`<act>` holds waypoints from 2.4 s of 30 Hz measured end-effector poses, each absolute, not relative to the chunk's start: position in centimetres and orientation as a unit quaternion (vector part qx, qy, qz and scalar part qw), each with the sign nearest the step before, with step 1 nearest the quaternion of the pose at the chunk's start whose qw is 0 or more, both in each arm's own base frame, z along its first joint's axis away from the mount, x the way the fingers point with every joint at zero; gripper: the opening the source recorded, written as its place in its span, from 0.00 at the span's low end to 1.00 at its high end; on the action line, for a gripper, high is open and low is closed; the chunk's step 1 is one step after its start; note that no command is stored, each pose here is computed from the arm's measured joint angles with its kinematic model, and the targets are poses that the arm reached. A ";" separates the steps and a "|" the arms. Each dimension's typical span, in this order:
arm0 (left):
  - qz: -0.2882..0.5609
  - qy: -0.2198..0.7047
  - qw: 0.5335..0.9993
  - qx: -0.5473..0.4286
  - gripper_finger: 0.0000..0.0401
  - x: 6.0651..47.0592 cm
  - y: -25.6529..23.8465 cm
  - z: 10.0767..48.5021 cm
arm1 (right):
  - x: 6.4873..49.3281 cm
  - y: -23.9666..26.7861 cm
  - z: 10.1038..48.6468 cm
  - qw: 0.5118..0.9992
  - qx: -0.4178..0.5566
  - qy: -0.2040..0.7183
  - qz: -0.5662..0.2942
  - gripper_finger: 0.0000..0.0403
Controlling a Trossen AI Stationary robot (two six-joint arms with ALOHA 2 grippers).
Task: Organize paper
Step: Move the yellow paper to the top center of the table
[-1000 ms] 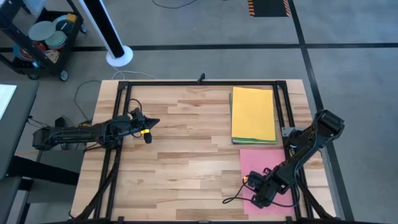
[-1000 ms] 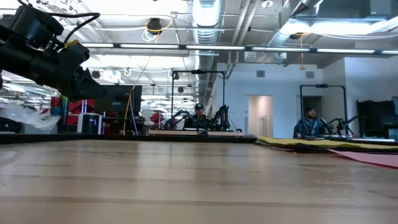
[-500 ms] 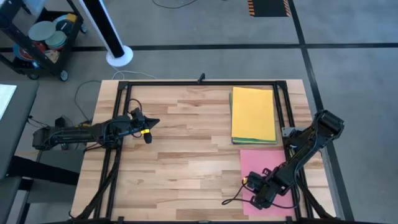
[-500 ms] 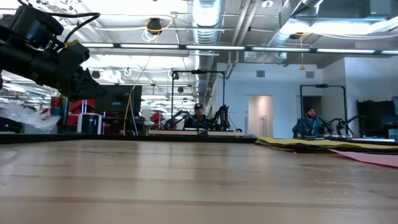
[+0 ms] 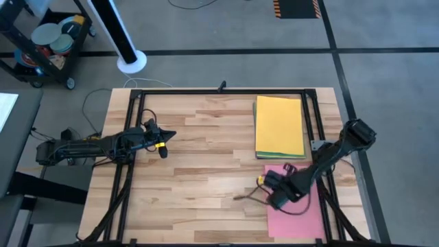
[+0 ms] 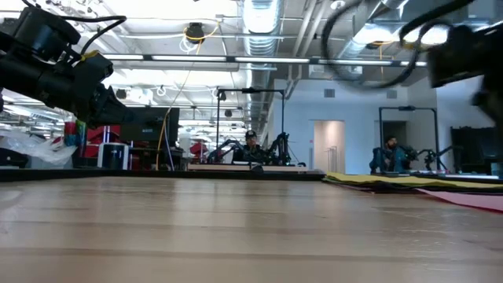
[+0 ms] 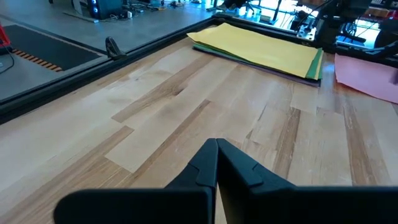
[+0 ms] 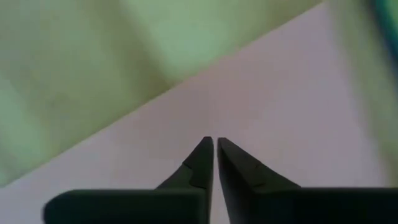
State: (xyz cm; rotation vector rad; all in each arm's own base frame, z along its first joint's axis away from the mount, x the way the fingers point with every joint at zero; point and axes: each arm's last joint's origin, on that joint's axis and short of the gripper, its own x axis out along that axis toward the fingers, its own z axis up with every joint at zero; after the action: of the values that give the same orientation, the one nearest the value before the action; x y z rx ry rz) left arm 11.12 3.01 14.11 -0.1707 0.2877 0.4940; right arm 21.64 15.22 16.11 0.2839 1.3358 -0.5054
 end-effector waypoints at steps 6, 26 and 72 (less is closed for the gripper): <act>0.243 0.142 0.956 -0.084 0.00 11.1 3.0 14.1 | 22.1 11.1 16.4 0.721 0.028 0.619 -0.310 0.17; 0.243 0.143 0.956 -0.080 0.00 11.1 3.0 14.1 | 20.0 7.1 12.1 0.706 -0.083 0.621 -0.331 0.17; 0.243 0.144 0.956 -0.080 0.00 11.1 3.0 14.1 | 19.3 4.8 10.6 0.702 -0.072 0.595 -0.386 0.06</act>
State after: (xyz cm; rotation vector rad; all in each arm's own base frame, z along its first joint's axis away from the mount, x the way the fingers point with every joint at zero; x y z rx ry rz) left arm 11.11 3.01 14.09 -0.1628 0.2928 0.4931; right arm 19.25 4.75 10.56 -0.1592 1.3248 -0.8583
